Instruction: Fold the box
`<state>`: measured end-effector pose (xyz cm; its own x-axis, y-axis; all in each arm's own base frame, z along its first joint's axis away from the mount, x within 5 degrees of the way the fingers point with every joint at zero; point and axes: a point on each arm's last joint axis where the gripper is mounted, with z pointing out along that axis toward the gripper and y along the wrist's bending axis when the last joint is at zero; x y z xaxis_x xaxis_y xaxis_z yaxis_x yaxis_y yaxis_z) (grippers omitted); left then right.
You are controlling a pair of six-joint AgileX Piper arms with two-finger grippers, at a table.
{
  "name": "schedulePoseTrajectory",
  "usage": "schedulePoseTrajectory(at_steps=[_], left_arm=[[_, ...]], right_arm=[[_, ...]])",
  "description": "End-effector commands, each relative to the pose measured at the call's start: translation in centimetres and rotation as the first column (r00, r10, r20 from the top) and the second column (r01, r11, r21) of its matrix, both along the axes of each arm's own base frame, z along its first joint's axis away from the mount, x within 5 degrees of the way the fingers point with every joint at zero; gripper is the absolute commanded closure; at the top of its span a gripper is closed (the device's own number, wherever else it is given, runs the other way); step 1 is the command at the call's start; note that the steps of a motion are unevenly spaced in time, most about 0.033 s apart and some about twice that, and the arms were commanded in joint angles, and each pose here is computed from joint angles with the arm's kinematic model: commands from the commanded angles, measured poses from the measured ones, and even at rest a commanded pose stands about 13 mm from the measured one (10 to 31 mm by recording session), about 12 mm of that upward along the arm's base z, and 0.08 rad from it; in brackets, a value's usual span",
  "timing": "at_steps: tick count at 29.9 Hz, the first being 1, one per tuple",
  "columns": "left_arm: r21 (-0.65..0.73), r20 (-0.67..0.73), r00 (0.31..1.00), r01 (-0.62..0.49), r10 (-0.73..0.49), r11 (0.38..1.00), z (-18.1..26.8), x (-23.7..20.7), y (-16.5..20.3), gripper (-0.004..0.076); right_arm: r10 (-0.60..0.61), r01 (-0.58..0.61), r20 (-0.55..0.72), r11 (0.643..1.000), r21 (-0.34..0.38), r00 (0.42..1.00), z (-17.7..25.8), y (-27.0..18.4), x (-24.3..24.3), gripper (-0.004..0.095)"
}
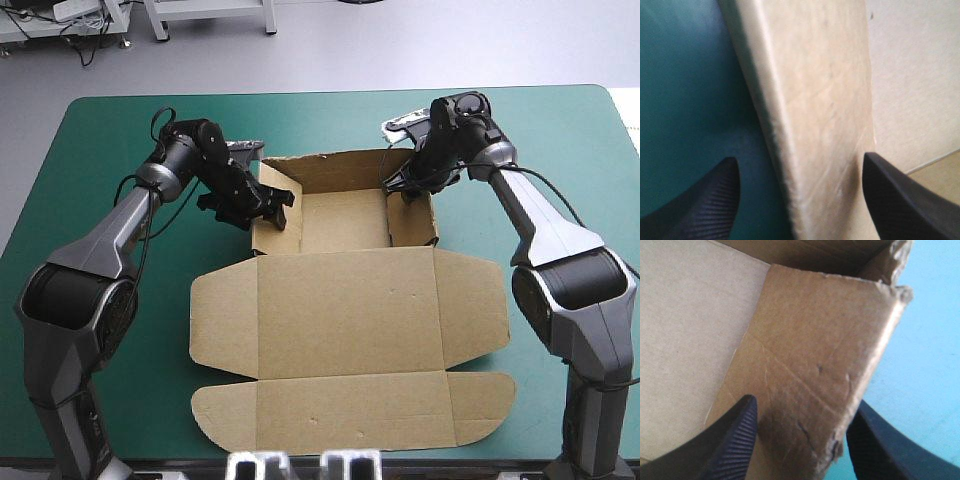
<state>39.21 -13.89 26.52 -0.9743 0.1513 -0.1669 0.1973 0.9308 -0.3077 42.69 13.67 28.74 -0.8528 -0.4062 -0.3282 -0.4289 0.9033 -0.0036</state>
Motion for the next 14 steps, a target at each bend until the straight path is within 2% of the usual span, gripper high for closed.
schedulePoseTrajectory(at_steps=[1, 4, 8, 11, 14], left_arm=[[-0.051, 0.119, 0.993, 0.022, -0.016, 0.998, 5.8, -0.5, 0.0, 0.0218], [-0.051, 0.223, 0.975, 0.030, -0.018, 0.998, 8.9, -0.3, 0.2, 0.0218], [-0.093, 0.381, 0.924, 0.045, -0.006, 0.995, 14.3, -1.4, 0.5, 0.0218], [-0.120, 0.499, 0.867, 0.058, 0.010, 0.991, 18.7, -3.4, 1.0, 0.0238], [-0.160, 0.576, 0.817, 0.077, 0.030, 0.984, 22.3, -6.5, 1.8, 0.0293]], right_arm=[[0.004, -0.004, 0.086, 1.000, -0.008, 0.996, 3.8, -0.8, -0.9, 0.0390], [0.001, 0.000, 0.126, 1.000, -0.013, 0.992, 4.9, -0.9, -0.8, 0.0387], [-0.003, 0.009, 0.240, 1.000, -0.023, 0.971, 8.3, -1.4, -1.1, 0.0387], [-0.012, 0.011, 0.342, 1.000, 0.005, 0.940, 12.0, -1.8, -2.1, 0.0387], [-0.028, 0.008, 0.410, 0.999, 0.050, 0.912, 14.9, -2.1, -3.6, 0.0387]])
